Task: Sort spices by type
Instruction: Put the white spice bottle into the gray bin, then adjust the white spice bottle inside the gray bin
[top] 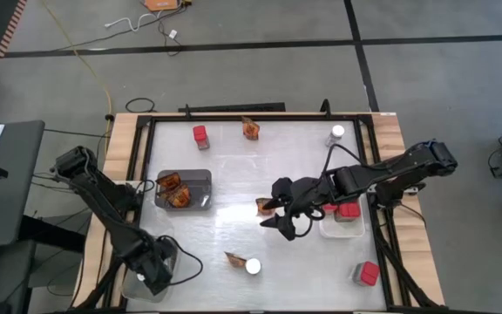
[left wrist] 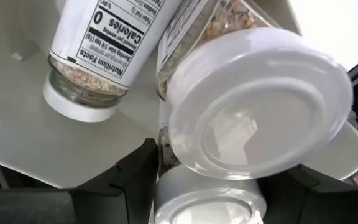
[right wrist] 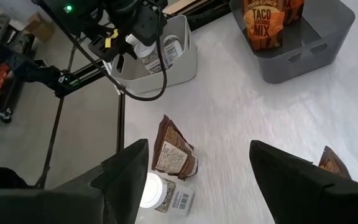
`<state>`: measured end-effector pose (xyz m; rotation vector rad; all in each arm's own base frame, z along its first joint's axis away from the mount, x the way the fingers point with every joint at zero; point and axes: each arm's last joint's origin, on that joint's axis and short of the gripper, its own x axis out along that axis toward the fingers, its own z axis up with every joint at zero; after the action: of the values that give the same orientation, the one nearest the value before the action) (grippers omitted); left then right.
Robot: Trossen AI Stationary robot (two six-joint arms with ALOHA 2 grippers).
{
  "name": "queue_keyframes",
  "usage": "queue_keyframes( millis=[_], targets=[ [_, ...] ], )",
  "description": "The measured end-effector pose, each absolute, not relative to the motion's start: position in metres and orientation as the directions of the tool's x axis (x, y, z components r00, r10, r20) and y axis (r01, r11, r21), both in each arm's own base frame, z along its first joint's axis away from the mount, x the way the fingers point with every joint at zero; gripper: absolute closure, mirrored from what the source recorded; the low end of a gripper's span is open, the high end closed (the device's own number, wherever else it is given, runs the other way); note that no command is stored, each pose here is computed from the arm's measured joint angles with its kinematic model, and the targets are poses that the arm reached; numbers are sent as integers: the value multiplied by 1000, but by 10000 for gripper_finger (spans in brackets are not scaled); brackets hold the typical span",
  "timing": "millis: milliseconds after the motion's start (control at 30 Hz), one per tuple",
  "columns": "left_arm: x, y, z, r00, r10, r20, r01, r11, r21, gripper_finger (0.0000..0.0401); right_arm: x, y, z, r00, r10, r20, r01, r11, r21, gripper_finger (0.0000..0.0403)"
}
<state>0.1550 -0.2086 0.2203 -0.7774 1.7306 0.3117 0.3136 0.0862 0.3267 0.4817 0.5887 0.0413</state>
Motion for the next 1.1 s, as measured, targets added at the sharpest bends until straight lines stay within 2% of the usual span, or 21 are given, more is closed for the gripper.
queue_keyframes(
  millis=[400,600,800,1000,1100],
  targets=[
    [160,-204,220,-134,-349,-927,-680,713,-171,109,314,84,326,834,166,-527,29,939,343,97],
    [161,-202,230,-127,-389,-913,-700,687,-195,104,314,83,326,834,163,-527,25,943,331,97],
    [158,-193,264,51,-415,-909,-709,626,-325,105,315,76,326,829,148,-540,-3,966,259,97],
    [147,-178,291,180,-463,-868,-695,564,-445,106,315,51,327,829,84,-554,26,982,188,97],
    [145,-172,296,288,-404,-868,-707,521,-478,106,316,42,327,830,61,-554,54,981,188,97]
  ],
)
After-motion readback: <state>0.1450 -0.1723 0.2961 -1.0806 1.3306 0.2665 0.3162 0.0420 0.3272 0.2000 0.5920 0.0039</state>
